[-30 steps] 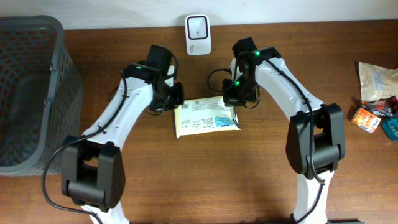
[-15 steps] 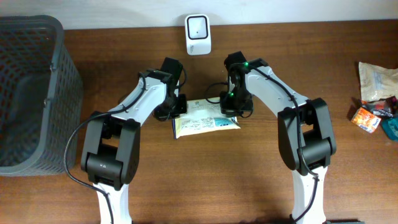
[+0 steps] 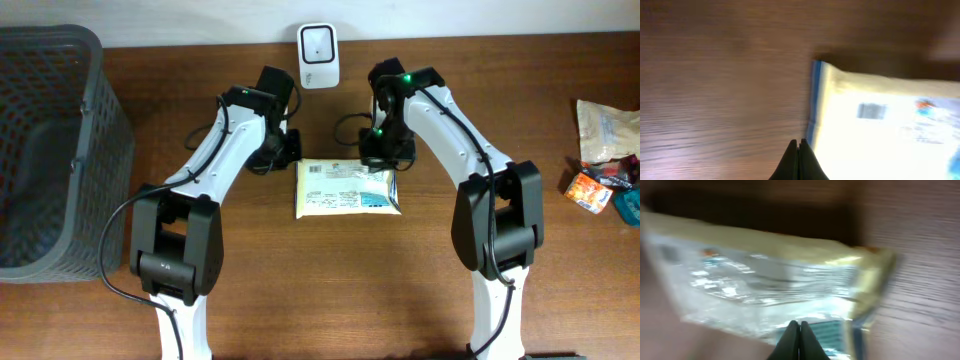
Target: Scan the item barcode
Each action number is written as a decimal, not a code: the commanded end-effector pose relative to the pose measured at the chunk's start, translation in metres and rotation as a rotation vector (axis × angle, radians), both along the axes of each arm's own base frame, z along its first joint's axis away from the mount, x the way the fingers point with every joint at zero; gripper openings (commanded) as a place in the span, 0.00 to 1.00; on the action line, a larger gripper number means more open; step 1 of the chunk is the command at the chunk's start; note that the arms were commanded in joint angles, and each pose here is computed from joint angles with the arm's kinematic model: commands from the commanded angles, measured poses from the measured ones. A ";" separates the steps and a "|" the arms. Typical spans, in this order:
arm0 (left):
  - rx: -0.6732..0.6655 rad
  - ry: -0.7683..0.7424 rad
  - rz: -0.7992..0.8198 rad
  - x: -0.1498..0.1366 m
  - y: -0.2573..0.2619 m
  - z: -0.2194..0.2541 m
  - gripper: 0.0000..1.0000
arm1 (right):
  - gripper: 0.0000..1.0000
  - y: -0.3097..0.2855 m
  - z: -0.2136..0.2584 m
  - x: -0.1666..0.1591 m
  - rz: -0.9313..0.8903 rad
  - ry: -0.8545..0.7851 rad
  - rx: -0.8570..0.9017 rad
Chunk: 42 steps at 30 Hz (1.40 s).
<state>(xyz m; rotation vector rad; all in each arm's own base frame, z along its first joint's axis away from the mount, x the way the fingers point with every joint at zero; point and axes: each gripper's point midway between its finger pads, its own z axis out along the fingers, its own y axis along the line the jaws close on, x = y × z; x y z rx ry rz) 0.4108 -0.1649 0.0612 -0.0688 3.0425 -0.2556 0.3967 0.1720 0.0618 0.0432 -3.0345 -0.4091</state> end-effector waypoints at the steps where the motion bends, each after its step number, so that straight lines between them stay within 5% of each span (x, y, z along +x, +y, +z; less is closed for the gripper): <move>1: -0.185 0.051 -0.027 -0.011 -0.034 0.006 0.00 | 0.04 0.029 0.003 -0.007 0.045 0.024 0.142; 12: -0.196 0.069 -0.024 -0.029 -0.041 -0.041 0.00 | 0.04 0.046 -0.046 -0.027 0.003 0.088 0.236; 16: 0.037 0.024 0.011 -0.025 0.000 -0.057 0.00 | 0.04 0.024 -0.058 -0.021 -0.007 0.052 0.106; 20: 0.164 0.000 0.031 -0.020 0.024 -0.050 0.00 | 0.04 0.008 -0.051 -0.017 -0.009 0.037 0.010; 29: 0.134 -0.041 0.043 0.003 0.018 0.002 0.00 | 0.05 -0.019 0.008 -0.002 0.038 -0.009 -0.162; 31: 0.099 -0.031 0.038 0.002 0.012 0.006 0.00 | 0.22 -0.020 0.011 -0.002 0.055 -0.010 -0.165; 32: 0.076 -0.022 0.034 0.000 0.008 0.006 0.00 | 0.52 -0.021 0.011 -0.003 0.055 -0.005 -0.166; 33: 0.069 -0.017 0.033 -0.001 0.007 0.005 0.13 | 0.82 -0.022 0.011 -0.004 0.053 -0.002 -0.168; 34: 0.070 -0.015 0.033 -0.001 0.007 0.005 0.37 | 0.93 -0.023 0.011 -0.004 0.050 -0.001 -0.168; 36: 0.070 -0.014 0.033 -0.001 0.007 0.005 0.74 | 0.99 -0.028 0.011 -0.002 0.039 -0.001 -0.168; 38: 0.070 -0.014 0.033 -0.001 0.007 0.005 0.96 | 0.99 -0.039 0.010 0.002 0.016 -0.002 -0.183; 42: 0.071 -0.014 0.035 -0.001 0.008 0.005 0.99 | 0.98 -0.074 0.010 0.010 -0.037 -0.006 -0.249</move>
